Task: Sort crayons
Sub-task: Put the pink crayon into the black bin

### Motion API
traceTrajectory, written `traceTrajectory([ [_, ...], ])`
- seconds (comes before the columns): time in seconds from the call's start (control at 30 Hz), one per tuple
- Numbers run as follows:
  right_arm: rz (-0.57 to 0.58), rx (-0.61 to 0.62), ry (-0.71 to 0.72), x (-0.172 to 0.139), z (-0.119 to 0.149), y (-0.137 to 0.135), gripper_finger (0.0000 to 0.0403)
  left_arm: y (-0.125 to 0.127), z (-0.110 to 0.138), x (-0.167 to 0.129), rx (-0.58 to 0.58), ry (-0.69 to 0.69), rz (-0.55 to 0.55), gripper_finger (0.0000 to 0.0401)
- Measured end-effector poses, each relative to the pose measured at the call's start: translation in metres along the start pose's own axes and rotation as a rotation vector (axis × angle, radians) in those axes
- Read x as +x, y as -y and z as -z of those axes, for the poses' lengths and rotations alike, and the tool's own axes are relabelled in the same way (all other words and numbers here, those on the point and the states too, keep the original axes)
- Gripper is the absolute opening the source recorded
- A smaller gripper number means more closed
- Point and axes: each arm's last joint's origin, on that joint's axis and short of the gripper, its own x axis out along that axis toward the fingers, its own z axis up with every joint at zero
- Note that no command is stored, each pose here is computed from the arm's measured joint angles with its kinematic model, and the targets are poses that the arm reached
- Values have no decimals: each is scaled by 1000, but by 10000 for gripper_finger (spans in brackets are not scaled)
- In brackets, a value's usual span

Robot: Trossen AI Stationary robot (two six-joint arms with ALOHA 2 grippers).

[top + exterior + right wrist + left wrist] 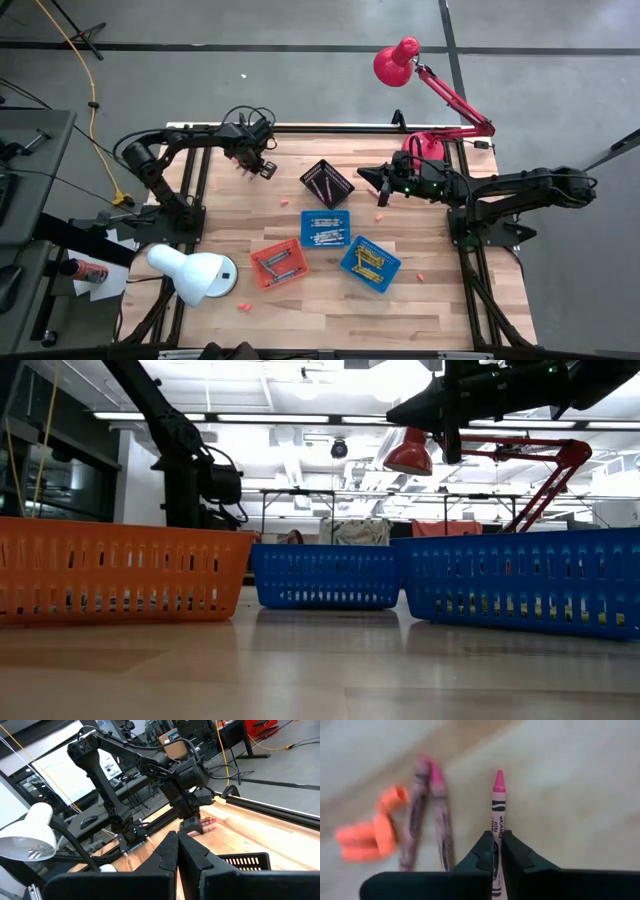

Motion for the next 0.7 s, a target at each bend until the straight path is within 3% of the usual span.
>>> traceTrajectory([
  [0.07,0,-3,0,0,0,0,0,2,2,-11,7,31,52,4],
  [0.2,0,-6,0,0,0,0,0,9,0,-55,-5,246,168,2],
  [0.33,21,-8,11,0,0,1,0,20,5,-113,-4,564,288,1],
  [0.53,37,-8,20,0,-1,1,0,42,33,-185,151,946,511,1],
  [0.7,31,-3,30,0,-2,1,0,61,60,-216,209,1099,632,1],
])
